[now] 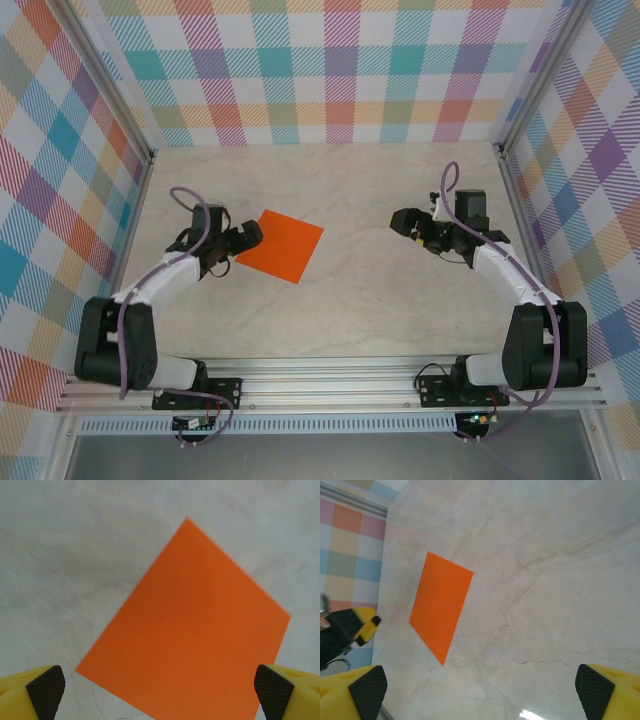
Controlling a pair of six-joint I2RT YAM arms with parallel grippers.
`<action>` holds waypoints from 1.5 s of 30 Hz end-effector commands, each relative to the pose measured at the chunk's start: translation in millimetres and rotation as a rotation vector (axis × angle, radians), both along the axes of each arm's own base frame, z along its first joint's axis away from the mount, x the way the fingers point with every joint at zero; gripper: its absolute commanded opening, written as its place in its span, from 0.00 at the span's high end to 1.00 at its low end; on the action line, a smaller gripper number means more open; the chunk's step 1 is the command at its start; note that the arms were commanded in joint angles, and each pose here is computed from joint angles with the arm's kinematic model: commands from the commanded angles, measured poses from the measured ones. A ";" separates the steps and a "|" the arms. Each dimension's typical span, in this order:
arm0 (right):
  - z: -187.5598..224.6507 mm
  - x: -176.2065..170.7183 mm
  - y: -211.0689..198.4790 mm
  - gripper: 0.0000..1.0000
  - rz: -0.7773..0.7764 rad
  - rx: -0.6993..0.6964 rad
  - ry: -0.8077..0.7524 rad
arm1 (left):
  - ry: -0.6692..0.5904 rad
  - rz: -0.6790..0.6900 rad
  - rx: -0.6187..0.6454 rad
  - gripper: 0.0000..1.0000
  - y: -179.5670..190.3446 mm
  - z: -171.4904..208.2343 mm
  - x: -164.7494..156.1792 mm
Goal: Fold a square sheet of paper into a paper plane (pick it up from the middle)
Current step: Move the square sheet of paper to the center of the table.
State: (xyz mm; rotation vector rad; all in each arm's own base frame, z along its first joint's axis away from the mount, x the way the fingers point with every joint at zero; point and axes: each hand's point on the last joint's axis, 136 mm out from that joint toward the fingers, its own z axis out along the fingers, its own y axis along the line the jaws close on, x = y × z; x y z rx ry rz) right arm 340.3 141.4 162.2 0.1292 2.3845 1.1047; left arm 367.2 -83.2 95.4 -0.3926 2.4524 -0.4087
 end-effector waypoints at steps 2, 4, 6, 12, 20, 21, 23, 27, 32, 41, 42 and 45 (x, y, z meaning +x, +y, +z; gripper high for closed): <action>1.7 -14.3 28.7 0.00 0.082 0.025 0.033 | 0.171 -0.100 0.047 0.00 -31.3 -25.3 0.9; -0.5 -16.9 35.1 0.00 0.093 0.027 0.045 | 0.211 -0.123 0.052 0.00 -43.2 -39.9 8.4; -3.1 -19.4 37.5 0.00 0.094 0.027 0.057 | 0.245 -0.132 0.067 0.00 -49.6 -53.2 12.4; -19.3 -29.8 34.2 0.00 0.090 -0.002 0.101 | 0.335 -0.177 0.082 0.00 -77.1 -79.8 2.7; -48.2 -36.5 15.0 0.00 0.030 -0.127 0.175 | 0.441 -0.095 0.004 0.00 -108.3 -98.8 -46.6; -51.0 -37.2 13.6 0.00 0.024 -0.138 0.184 | 0.446 -0.085 -0.006 0.00 -113.5 -98.5 -52.9; -55.0 -37.0 10.6 0.00 0.012 -0.155 0.202 | 0.444 -0.060 -0.004 0.00 -121.2 -93.8 -63.2; -63.8 -40.9 11.8 0.00 0.011 -0.144 0.247 | 0.403 -0.032 -0.086 0.00 -149.0 -79.1 -79.2; -65.6 -47.6 15.1 0.00 0.016 -0.110 0.278 | 0.320 -0.052 -0.154 0.00 -181.1 -53.6 -88.8; -32.9 -45.8 45.5 0.09 0.092 -0.004 0.232 | 0.077 0.083 -0.044 0.00 -114.0 22.7 -87.8; -30.6 -44.8 51.7 0.10 0.104 -0.007 0.229 | 0.057 0.106 -0.038 0.00 -102.8 25.2 -89.7; -29.4 -41.1 75.5 0.13 0.152 -0.021 0.237 | 0.016 0.167 -0.034 0.00 -72.1 26.5 -97.2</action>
